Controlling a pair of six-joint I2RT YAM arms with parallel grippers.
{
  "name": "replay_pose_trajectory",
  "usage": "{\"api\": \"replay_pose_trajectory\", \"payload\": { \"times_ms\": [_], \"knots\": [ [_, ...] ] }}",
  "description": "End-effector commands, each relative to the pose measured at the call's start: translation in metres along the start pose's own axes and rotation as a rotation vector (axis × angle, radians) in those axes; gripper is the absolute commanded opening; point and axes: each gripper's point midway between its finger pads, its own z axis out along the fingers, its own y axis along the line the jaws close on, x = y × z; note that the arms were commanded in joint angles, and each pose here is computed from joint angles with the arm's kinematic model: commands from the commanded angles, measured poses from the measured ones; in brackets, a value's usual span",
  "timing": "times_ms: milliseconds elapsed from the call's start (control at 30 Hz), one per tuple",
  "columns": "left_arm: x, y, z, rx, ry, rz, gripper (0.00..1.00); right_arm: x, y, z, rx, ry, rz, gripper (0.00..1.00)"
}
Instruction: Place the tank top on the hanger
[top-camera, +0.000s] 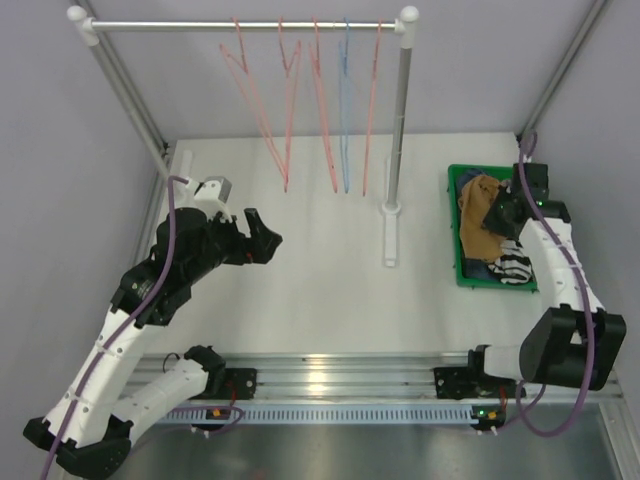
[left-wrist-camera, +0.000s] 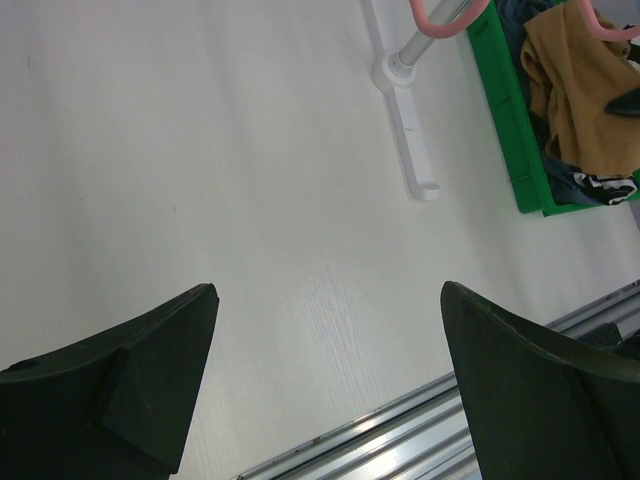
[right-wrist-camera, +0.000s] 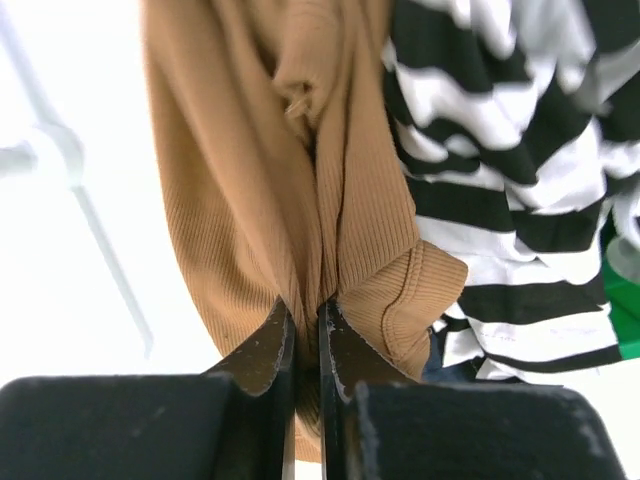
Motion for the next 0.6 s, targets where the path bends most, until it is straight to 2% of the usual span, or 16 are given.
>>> {"api": "replay_pose_trajectory", "payload": {
  "times_ms": [0, 133, 333, 467, 567],
  "knots": [
    [-0.008, -0.004, -0.005, 0.013, -0.021, 0.018, 0.98, -0.058, 0.029, -0.065, -0.129, -0.177, 0.002, 0.00],
    [-0.012, -0.006, -0.007, 0.017, -0.030, 0.020, 0.98, -0.091, 0.053, -0.125, -0.245, -0.286, -0.021, 0.00],
    [-0.020, -0.010, -0.011, 0.028, -0.053, 0.017, 0.98, -0.115, 0.086, -0.200, -0.394, -0.398, -0.084, 0.00],
    [-0.024, -0.012, -0.014, 0.034, -0.066, 0.012, 0.98, -0.112, 0.103, -0.232, -0.478, -0.409, -0.109, 0.00],
    [-0.029, -0.009, -0.016, 0.013, -0.092, 0.005, 0.98, -0.087, 0.132, -0.248, -0.580, -0.372, -0.151, 0.00]
  ]
}}
